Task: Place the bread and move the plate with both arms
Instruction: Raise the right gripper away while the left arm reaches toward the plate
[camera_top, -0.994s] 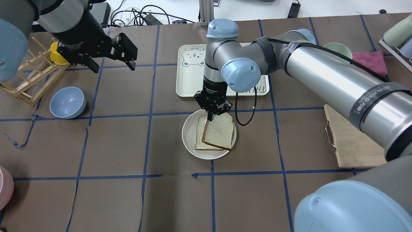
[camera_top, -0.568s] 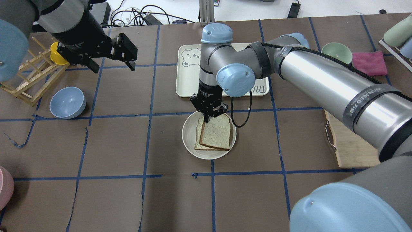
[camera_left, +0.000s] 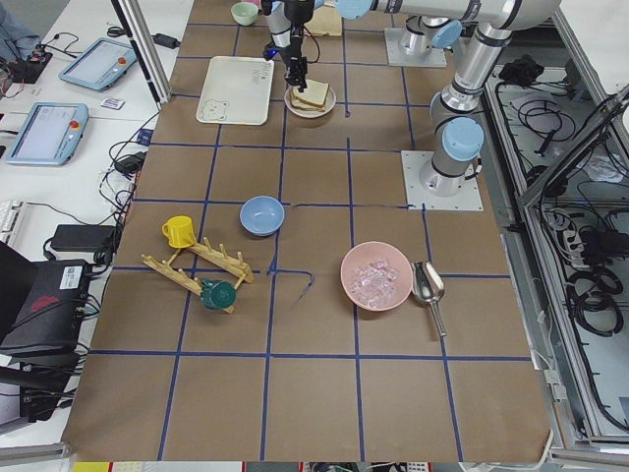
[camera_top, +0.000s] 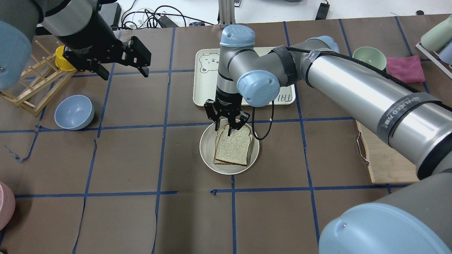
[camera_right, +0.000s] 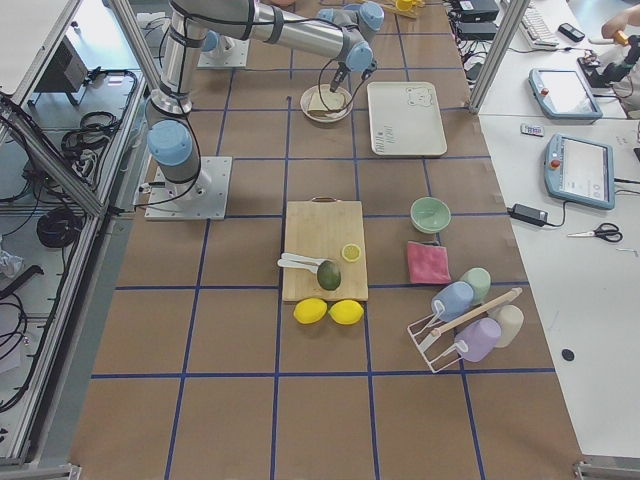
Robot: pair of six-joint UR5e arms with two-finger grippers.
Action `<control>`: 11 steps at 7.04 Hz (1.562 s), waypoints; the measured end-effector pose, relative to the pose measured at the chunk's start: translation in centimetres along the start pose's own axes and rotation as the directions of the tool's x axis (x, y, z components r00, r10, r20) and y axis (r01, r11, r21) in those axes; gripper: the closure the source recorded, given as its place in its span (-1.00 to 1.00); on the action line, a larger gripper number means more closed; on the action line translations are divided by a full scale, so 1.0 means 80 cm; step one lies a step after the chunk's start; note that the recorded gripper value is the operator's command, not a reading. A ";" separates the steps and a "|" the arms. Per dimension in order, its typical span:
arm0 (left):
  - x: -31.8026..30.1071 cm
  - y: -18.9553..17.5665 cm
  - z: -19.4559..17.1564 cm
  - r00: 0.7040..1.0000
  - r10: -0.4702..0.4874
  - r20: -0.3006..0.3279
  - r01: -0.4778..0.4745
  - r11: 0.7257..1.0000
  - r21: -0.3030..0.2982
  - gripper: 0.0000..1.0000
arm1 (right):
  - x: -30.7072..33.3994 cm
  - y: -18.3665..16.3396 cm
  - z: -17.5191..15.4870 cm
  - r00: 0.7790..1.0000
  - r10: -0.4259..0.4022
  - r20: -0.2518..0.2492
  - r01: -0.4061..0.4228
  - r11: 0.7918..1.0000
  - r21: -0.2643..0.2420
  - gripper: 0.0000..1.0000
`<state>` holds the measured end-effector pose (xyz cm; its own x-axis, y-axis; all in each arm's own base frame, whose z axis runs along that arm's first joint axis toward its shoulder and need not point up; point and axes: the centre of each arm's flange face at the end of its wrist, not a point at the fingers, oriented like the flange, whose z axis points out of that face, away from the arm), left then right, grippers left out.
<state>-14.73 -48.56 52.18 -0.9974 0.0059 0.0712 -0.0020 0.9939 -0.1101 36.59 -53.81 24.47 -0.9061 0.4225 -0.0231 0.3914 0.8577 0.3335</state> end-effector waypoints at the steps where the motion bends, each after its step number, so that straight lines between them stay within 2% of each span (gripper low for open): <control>1: 0.000 -0.001 0.000 1.000 -0.001 -0.001 0.001 1.000 0.003 -1.00 | 0.003 0.000 -0.011 1.000 -0.011 0.006 0.011 1.000 0.014 -1.00; 3: 0.000 -0.001 0.001 1.000 0.000 -0.001 0.000 1.000 0.002 -1.00 | 0.029 0.003 -0.070 0.993 -0.110 0.032 0.107 0.991 0.084 -1.00; 4: 0.000 0.000 0.003 1.000 0.000 0.000 0.000 1.000 -0.002 -1.00 | 0.054 0.001 -0.108 0.983 -0.179 0.028 0.175 0.976 0.127 -1.00; 6: -0.001 -0.002 0.014 1.000 -0.006 -0.004 0.006 1.000 -0.017 -1.00 | 0.115 0.010 -0.188 0.955 -0.296 0.010 0.290 0.940 0.180 -1.00; 8: 0.000 -0.015 0.057 0.999 -0.033 -0.006 0.032 0.998 -0.059 -1.00 | 0.168 0.036 -0.244 0.926 -0.373 -0.059 0.376 0.903 0.209 -1.00; 9: 0.002 -0.019 0.088 0.998 -0.068 -0.011 0.067 0.994 -0.085 -1.00 | 0.187 0.047 -0.261 0.901 -0.420 -0.104 0.433 0.877 0.211 -1.00; 10: 0.006 -0.020 0.119 0.995 -0.100 -0.018 0.097 0.989 -0.114 -1.00 | 0.206 0.047 -0.274 0.882 -0.454 -0.127 0.471 0.857 0.209 -1.00; 11: 0.013 -0.016 0.154 0.992 -0.128 -0.019 0.124 0.982 -0.139 -1.00 | 0.224 0.039 -0.284 0.879 -0.459 -0.131 0.477 0.853 0.212 -1.00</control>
<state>-16.66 -51.18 40.17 -0.9875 -0.1194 0.1033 -0.1160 0.9925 0.0385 17.95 -50.19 46.50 -0.9969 -0.0611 -0.0498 -0.0647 0.9952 0.0740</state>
